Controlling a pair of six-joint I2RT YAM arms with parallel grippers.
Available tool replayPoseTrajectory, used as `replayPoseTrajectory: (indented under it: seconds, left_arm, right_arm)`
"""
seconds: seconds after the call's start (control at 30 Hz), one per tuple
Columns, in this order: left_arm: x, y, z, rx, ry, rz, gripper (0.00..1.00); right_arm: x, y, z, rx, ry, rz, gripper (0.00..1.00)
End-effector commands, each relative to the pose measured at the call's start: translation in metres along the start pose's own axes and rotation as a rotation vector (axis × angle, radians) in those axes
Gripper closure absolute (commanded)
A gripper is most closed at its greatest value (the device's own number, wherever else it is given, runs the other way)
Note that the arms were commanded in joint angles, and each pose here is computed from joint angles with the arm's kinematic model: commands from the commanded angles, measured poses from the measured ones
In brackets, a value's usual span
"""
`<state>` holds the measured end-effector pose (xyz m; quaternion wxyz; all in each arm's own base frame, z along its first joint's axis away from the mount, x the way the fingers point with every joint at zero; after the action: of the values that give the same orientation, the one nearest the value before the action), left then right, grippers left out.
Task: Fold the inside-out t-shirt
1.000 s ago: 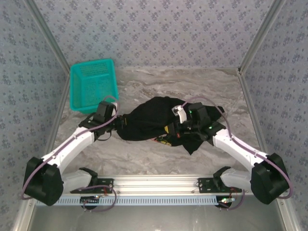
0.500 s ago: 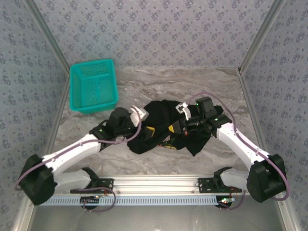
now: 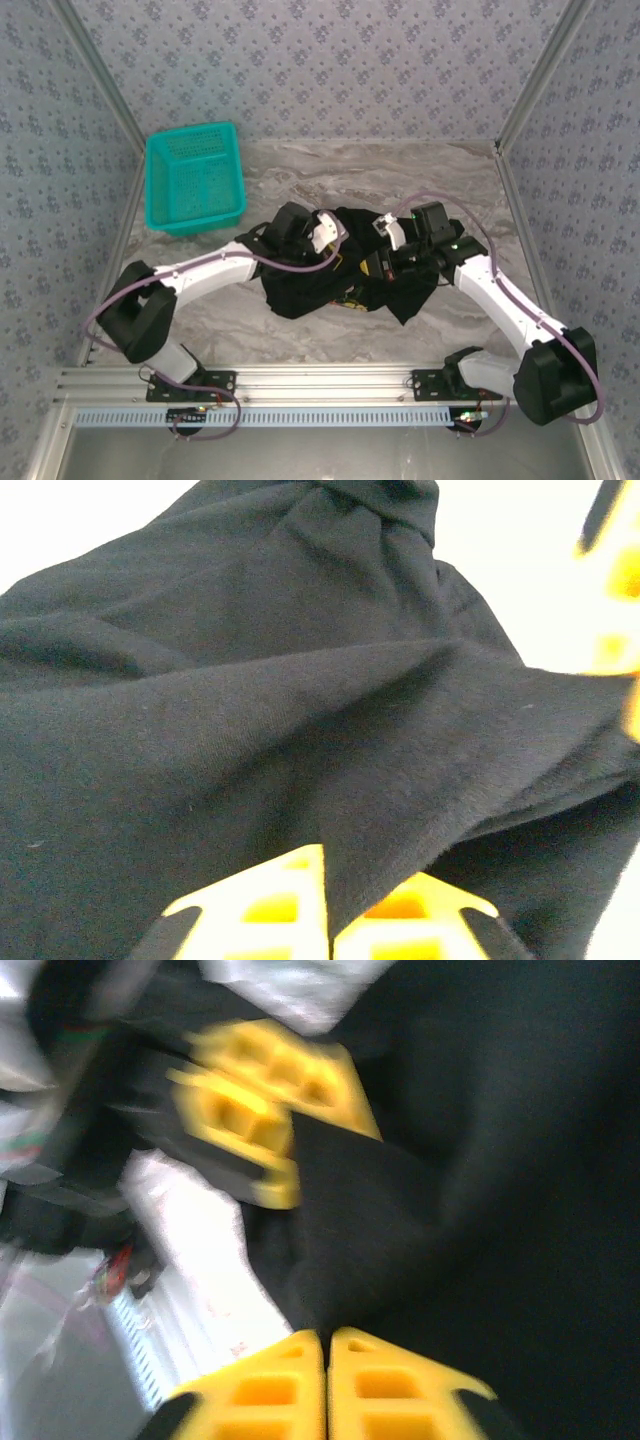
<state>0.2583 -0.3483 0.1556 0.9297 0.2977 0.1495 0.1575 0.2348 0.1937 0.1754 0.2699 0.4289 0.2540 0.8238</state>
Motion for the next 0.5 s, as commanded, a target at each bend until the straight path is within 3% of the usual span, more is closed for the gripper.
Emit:
replayPoseTrajectory:
  seconds: [0.0,0.1,0.17,0.3,0.47]
  left_arm:
    - [-0.014,0.02,0.039,-0.05,0.217,-0.072,1.0]
    - [-0.02,0.033,0.048,-0.062,0.393,-0.094,1.0]
    - [-0.022,0.035,0.046,-0.039,0.467,-0.09,1.0]
    - [-0.02,0.041,0.043,-0.016,0.525,-0.062,1.0]
    - [-0.02,0.047,0.045,-0.02,0.542,-0.049,1.0]
  right_arm:
    - [-0.056,0.039,0.002,-0.044,-0.182,-0.488,0.75]
    - [-0.033,0.043,0.001,-0.166,-0.128,-0.54,0.61]
    - [-0.002,0.028,0.004,-0.245,-0.102,-0.402,0.54]
    - [0.03,-0.006,-0.01,-0.263,-0.114,-0.224,0.45]
    - [0.037,-0.04,-0.023,-0.292,-0.081,-0.273,0.4]
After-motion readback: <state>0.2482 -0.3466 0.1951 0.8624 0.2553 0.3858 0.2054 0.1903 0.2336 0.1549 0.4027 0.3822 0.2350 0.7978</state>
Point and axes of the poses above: each hand's point on the last joint's axis, 136 mm out from that joint toward the fingers, its own y axis back along the fingers, its own x axis along the line the jaws close on, z = x × y, the point moved 1 cm from there along y, back along the fingers, and after that the axes turned 2 degrees about -y, right-handed, at the moved point
